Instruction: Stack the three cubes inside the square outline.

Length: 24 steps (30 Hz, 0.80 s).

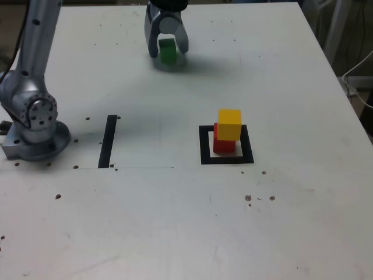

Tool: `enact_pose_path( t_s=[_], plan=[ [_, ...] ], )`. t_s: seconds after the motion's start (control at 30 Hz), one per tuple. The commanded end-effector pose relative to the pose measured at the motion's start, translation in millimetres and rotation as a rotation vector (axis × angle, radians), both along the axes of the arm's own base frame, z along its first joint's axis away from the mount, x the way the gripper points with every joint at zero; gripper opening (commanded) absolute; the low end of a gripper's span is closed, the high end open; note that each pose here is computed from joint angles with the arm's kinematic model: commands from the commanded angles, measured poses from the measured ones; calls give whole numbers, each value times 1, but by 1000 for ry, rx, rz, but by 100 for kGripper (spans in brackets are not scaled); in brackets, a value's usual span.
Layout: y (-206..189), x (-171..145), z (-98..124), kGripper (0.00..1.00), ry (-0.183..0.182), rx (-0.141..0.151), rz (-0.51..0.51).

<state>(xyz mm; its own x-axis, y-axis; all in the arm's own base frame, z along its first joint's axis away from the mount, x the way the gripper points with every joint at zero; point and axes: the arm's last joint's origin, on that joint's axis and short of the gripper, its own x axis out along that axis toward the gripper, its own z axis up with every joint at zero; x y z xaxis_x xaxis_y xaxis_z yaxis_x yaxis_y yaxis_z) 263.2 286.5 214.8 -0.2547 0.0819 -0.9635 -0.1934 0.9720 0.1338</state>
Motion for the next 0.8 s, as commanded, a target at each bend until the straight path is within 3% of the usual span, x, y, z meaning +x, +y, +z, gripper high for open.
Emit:
enact_pose_path(
  t_s=[0.0, 0.3, 0.53, 0.77],
  plan=[
    [-1, -1, 7, 54, -7, 12, -4],
    [-5, 3, 5, 35, 8, -11, -16],
    [-4, 5, 6, 20, -8, -8, -26],
    [-12, 10, 20, 17, -26, 0, -49]
  ],
)
